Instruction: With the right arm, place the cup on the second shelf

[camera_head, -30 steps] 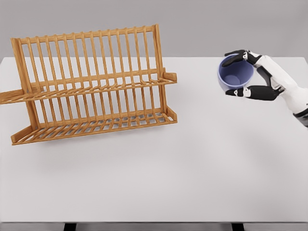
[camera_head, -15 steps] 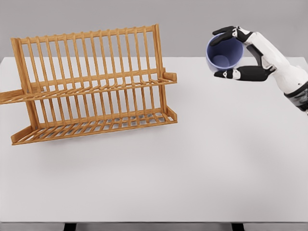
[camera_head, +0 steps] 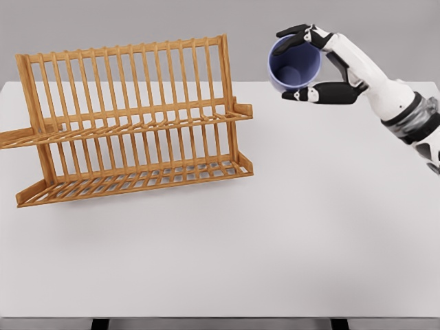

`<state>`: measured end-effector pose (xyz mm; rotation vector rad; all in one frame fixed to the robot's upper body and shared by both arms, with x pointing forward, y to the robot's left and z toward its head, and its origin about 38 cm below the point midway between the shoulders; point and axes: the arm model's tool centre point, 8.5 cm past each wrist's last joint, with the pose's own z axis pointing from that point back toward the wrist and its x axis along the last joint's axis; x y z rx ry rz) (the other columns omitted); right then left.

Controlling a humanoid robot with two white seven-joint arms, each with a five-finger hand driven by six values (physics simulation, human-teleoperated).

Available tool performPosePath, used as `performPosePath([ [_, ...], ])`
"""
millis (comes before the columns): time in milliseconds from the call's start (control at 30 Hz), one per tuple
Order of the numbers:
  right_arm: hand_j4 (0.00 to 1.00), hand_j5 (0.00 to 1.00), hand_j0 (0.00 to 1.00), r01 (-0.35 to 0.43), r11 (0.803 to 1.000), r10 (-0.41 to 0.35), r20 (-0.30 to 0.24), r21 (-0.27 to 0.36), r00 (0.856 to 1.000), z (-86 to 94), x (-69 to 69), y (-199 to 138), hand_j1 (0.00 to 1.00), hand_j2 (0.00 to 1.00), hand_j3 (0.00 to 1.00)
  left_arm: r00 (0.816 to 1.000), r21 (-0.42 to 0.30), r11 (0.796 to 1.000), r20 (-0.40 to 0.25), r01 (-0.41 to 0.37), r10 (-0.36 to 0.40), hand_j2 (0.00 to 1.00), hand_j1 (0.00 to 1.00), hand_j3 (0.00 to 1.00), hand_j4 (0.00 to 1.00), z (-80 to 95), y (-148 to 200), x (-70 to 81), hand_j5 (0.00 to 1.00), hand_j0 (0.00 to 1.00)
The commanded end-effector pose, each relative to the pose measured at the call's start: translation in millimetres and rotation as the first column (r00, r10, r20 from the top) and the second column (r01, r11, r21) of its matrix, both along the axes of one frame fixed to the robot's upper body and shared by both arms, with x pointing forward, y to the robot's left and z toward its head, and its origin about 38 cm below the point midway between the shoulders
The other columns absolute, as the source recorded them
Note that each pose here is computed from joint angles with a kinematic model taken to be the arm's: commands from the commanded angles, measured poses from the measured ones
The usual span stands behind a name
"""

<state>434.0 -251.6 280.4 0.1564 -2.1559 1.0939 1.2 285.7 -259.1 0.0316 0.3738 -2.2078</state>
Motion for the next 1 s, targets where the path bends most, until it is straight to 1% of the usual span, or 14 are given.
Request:
performPosePath([
  [0,0.59,0.59,0.59,-0.005,1.000,0.005,-0.011,-0.003,1.000,-5.0,0.2,3,0.59,0.59,0.59,1.000,0.001,1.000,0.000,0.000,0.000,1.00,1.00,1.00,1.00,0.0,0,-0.1,1.00,1.00],
  [100,0.59,0.59,0.59,-0.015,1.000,0.015,-0.008,-0.001,1.000,-6.4,0.9,9,0.59,0.59,0.59,1.000,0.001,1.000,0.000,0.000,0.000,1.00,1.00,1.00,1.00,0.0,0,-0.1,1.00,1.00],
  [167,0.59,0.59,0.59,-0.022,1.000,0.022,0.007,0.004,1.000,-3.0,5.1,17,0.59,0.59,0.59,1.000,0.001,1.000,0.000,0.000,0.000,1.00,1.00,1.00,1.00,0.0,0,-0.1,1.00,1.00],
  [267,0.59,0.59,0.59,-0.028,1.000,0.028,0.027,-0.005,0.999,2.0,7.2,20,0.59,0.59,0.59,1.000,0.001,1.000,0.000,0.000,0.000,1.00,1.00,1.00,1.00,0.0,0,-0.1,1.00,1.00],
  [367,0.59,0.59,0.59,-0.042,0.999,0.042,0.044,-0.001,0.998,5.1,10.0,31,0.59,0.59,0.59,1.000,0.001,1.000,0.000,0.000,0.000,1.00,1.00,1.00,1.00,0.0,0,-0.1,1.00,1.00],
  [400,0.59,0.59,0.59,-0.050,0.999,0.050,0.056,0.004,0.997,9.2,11.9,36,0.59,0.59,0.59,1.000,0.001,1.000,0.000,0.000,0.000,1.00,1.00,1.00,1.00,0.0,0,-0.1,1.00,1.00],
  [467,0.59,0.59,0.59,-0.058,0.998,0.057,0.059,0.016,0.997,9.1,15.5,45,0.59,0.59,0.59,1.000,0.001,1.000,0.000,0.000,0.000,1.00,1.00,1.00,1.00,0.0,0,-0.1,1.00,1.00],
  [800,0.60,0.60,0.60,-0.122,0.992,0.119,0.107,0.027,0.987,17.2,15.3,82,0.60,0.60,0.60,1.000,0.001,1.000,0.000,0.000,0.000,1.00,1.00,1.00,1.00,0.0,0,-0.1,1.00,1.00],
  [833,0.60,0.60,0.60,-0.133,0.990,0.128,0.109,0.036,0.986,17.6,14.7,88,0.60,0.60,0.60,1.000,0.001,1.000,0.000,0.000,0.000,1.00,1.00,1.00,1.00,0.0,0,-0.1,1.00,1.00],
  [867,0.60,0.60,0.60,-0.135,0.990,0.131,0.116,0.029,0.985,17.9,14.4,90,0.60,0.60,0.60,1.000,0.001,1.000,0.000,0.000,0.000,1.00,1.00,1.00,1.00,0.0,0,-0.1,1.00,1.00],
  [967,0.60,0.60,0.60,-0.156,0.987,0.151,0.120,0.037,0.981,16.5,12.6,101,0.60,0.60,0.60,1.000,0.001,1.000,0.000,0.000,0.000,1.00,1.00,1.00,1.00,0.0,0,-0.1,1.00,1.00],
])
